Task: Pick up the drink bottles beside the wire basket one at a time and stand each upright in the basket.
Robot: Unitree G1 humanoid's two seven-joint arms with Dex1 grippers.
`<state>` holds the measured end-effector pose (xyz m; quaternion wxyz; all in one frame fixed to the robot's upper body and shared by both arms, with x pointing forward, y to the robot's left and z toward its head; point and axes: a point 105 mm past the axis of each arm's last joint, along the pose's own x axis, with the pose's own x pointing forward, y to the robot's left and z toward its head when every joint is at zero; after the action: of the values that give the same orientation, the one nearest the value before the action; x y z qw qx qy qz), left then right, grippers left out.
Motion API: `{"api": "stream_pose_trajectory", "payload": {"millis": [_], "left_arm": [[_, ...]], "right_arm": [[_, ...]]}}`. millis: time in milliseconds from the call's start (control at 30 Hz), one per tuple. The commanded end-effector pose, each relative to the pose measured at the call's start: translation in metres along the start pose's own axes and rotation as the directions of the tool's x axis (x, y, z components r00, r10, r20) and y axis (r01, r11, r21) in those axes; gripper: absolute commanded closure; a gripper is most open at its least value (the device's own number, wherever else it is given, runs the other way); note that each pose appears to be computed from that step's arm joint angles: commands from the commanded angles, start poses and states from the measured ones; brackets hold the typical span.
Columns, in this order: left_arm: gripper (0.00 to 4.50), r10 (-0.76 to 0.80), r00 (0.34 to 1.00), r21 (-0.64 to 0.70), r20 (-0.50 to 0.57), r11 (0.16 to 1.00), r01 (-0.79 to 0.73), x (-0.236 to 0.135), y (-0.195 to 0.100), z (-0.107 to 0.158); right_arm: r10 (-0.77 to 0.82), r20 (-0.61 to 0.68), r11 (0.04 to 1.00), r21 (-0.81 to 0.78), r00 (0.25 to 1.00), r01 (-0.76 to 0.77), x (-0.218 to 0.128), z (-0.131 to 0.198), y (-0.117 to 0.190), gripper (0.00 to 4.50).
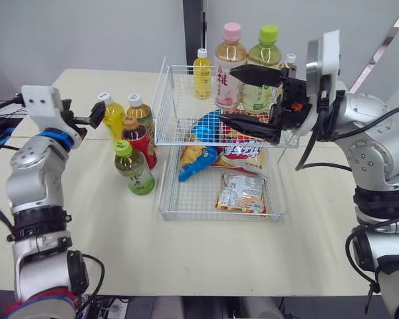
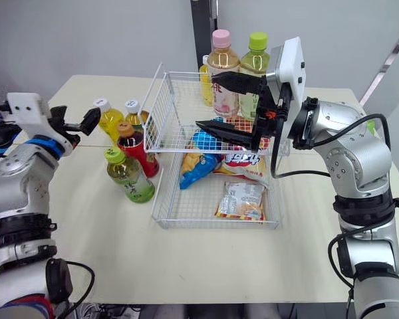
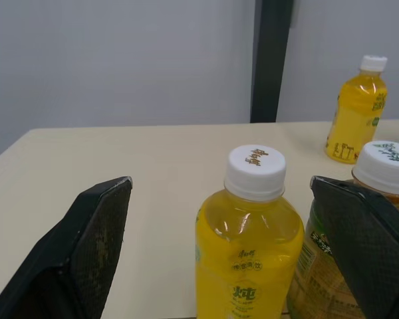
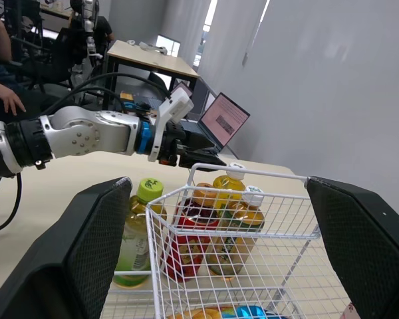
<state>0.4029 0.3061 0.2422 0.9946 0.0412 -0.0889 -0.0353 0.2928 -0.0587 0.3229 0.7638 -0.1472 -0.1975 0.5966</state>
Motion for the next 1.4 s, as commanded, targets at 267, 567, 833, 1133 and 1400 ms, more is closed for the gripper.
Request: {"api": "stream_pose_trajectory", "payload": {"millis": [267,567,833,1133,1400], "left_arm": [[0.02,-0.019,0.998,0.025,0.067,1.000,0.017,0.035,-0.011,0.009],[0.02,-0.032,0.997,0.023,0.066,0.999,0.031,0.044,-0.015,0.009],[0.93,-0.043,0.998,0.032,0.053,0.999,0.042,0.048,-0.018,0.008],[3.15,-0.031,0.999,0.037,0.028,0.999,0.030,0.048,-0.015,0.005],[3.15,-0.049,0.987,0.037,0.152,0.998,0.044,0.038,0.001,0.043]], "right_arm": [[-0.015,0.027,0.998,-0.063,1.000,0.016,-0.003,0.019,0.004,0.00],[-0.021,0.022,0.997,-0.070,1.000,0.023,-0.004,0.022,0.005,0.00],[-0.027,0.020,0.997,-0.073,0.999,0.029,-0.004,0.024,0.007,0.00],[-0.031,0.024,0.997,-0.070,0.999,0.033,-0.002,0.026,0.007,0.00],[-0.047,0.024,0.996,-0.069,0.999,0.049,-0.004,0.026,0.005,0.00]]}}
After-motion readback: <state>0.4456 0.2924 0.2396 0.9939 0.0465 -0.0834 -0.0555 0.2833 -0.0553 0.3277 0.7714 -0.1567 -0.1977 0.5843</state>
